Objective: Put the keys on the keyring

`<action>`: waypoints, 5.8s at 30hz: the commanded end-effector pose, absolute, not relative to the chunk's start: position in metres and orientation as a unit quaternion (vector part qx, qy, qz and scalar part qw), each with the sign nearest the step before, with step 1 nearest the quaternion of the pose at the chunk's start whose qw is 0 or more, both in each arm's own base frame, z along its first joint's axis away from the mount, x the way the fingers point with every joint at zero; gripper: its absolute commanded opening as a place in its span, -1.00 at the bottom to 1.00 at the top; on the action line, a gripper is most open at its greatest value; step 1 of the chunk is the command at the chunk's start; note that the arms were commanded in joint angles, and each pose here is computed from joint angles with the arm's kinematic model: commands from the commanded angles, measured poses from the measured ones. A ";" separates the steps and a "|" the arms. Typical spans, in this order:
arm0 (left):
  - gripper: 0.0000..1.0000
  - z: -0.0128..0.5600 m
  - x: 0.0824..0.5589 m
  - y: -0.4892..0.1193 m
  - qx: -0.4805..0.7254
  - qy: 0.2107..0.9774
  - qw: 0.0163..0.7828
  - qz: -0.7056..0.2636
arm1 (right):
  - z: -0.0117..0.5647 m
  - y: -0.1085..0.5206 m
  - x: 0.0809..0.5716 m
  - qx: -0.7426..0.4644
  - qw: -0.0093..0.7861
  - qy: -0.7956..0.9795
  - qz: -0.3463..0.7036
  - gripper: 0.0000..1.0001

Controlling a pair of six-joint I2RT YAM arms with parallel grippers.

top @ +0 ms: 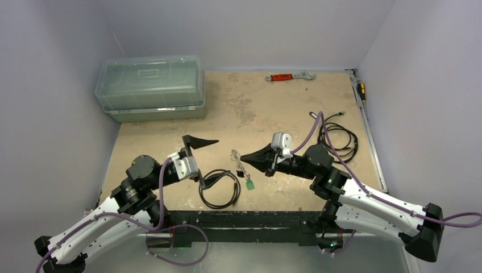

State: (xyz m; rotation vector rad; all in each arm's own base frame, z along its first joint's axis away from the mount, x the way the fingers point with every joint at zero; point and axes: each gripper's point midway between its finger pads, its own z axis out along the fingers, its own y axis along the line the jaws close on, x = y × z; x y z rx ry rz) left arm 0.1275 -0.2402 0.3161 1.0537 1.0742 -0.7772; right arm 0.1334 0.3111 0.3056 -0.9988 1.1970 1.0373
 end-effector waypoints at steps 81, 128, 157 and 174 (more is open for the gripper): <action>-1.00 0.328 0.105 -0.299 0.566 0.413 0.563 -0.437 | 0.356 0.290 0.089 -0.448 0.626 0.369 0.520 -1.00; -1.00 0.308 0.130 -0.282 0.572 0.507 0.538 -0.356 | 0.311 0.319 0.131 -0.493 0.581 0.470 0.446 -0.61; 0.92 0.327 0.124 -0.267 0.544 0.509 0.562 -0.359 | 0.316 0.306 0.136 -0.459 0.618 0.473 0.430 -1.00; 0.98 0.332 0.183 -0.237 0.271 0.674 0.597 -0.339 | 0.367 0.246 0.168 -0.276 0.734 0.487 0.384 -1.00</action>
